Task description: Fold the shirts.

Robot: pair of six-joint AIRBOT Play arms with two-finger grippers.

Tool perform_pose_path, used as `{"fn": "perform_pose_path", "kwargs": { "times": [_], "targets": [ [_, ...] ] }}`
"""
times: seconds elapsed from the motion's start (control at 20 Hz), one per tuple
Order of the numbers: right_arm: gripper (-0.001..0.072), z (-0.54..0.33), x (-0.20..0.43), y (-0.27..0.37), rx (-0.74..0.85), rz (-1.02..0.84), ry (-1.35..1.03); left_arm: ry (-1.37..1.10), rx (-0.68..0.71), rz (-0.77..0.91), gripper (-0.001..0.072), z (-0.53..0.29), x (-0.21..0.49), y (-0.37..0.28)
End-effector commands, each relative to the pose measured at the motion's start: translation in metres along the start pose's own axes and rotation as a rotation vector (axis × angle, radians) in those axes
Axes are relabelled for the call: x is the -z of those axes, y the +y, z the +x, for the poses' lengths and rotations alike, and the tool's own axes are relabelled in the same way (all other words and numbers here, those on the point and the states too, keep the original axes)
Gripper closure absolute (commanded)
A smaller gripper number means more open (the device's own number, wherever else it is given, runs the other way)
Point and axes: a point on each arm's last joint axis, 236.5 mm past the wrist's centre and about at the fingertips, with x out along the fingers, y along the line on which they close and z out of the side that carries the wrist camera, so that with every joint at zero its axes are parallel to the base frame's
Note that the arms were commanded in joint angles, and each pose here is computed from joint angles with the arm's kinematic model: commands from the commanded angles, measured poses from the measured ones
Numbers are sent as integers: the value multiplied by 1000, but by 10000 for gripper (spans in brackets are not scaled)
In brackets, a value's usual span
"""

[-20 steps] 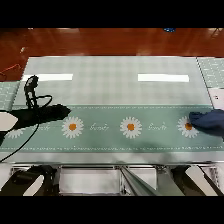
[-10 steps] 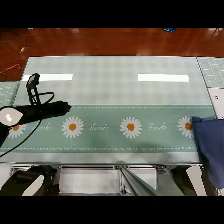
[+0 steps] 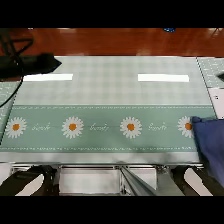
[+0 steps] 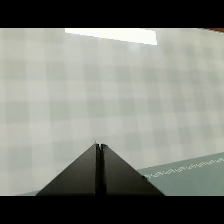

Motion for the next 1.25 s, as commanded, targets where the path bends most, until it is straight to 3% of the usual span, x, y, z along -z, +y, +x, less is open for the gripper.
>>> {"fn": "perform_pose_path", "kwargs": {
  "times": [0.0, 0.1, 0.35, 1.2],
  "targets": [
    [684, 93, 69, 80, 11, -375, 254, 84, -55, 128, 692, 11, 4, -16],
    [685, 134, 109, 45, 209, -462, 418, 203, -240, 157, 690, 33, 46, 31],
    [684, 145, 123, 3, 385, -453, 515, 396, -326, 124, 691, 39, 94, 70],
    [684, 143, 118, -1, 403, -469, 500, 401, -327, 122, 691, 39, 95, 71]
  ]
}}
